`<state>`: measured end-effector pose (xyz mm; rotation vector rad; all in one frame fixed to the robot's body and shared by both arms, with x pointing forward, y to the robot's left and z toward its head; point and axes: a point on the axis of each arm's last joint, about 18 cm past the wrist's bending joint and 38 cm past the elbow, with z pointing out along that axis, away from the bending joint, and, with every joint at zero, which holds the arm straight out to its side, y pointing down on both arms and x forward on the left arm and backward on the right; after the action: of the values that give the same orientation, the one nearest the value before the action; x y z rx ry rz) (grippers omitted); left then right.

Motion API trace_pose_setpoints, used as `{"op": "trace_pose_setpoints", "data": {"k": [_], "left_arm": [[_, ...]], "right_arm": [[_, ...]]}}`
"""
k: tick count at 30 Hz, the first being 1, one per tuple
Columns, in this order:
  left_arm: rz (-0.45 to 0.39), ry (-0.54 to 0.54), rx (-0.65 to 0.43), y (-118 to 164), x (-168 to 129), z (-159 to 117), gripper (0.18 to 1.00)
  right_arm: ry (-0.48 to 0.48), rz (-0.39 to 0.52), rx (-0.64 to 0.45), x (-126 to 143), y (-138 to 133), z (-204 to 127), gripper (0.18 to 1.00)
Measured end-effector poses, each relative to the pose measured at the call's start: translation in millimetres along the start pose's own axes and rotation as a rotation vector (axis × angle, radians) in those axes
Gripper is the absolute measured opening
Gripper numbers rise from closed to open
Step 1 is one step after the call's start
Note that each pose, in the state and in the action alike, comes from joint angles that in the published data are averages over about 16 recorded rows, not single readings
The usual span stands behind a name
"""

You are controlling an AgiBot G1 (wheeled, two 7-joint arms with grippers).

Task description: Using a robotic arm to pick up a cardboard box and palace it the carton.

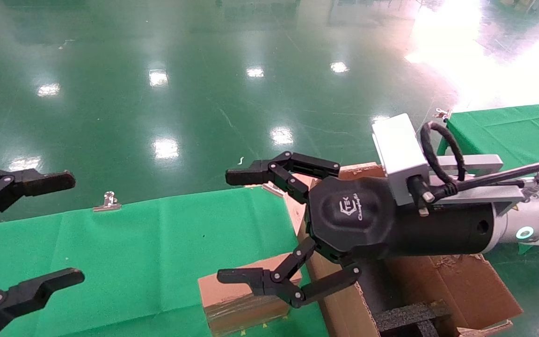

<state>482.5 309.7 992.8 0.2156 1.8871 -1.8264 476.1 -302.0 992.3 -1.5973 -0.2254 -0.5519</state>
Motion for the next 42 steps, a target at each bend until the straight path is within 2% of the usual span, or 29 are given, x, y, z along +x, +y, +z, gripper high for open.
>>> {"op": "trace_pose_setpoints", "data": {"k": [27,33,38,42], "left_arm": [[0.000,0.000,0.000,0.0,0.0,0.0,0.987],[0.000,0.000,0.000,0.0,0.0,0.0,0.946],[0.000,0.000,0.000,0.0,0.0,0.0,0.890],[0.000,0.000,0.000,0.0,0.0,0.0,0.814]], "right_arm": [[0.002,0.004,-0.019,1.0,3.6,1.0,1.001],[-0.001,0.007,-0.100,5.8,15.1,8.1,1.001],[-0.013,0.006,-0.216,13.9,31.6,20.3,1.001],[-0.030,-0.001,-0.322,22.3,46.2,33.5,1.001]]}}
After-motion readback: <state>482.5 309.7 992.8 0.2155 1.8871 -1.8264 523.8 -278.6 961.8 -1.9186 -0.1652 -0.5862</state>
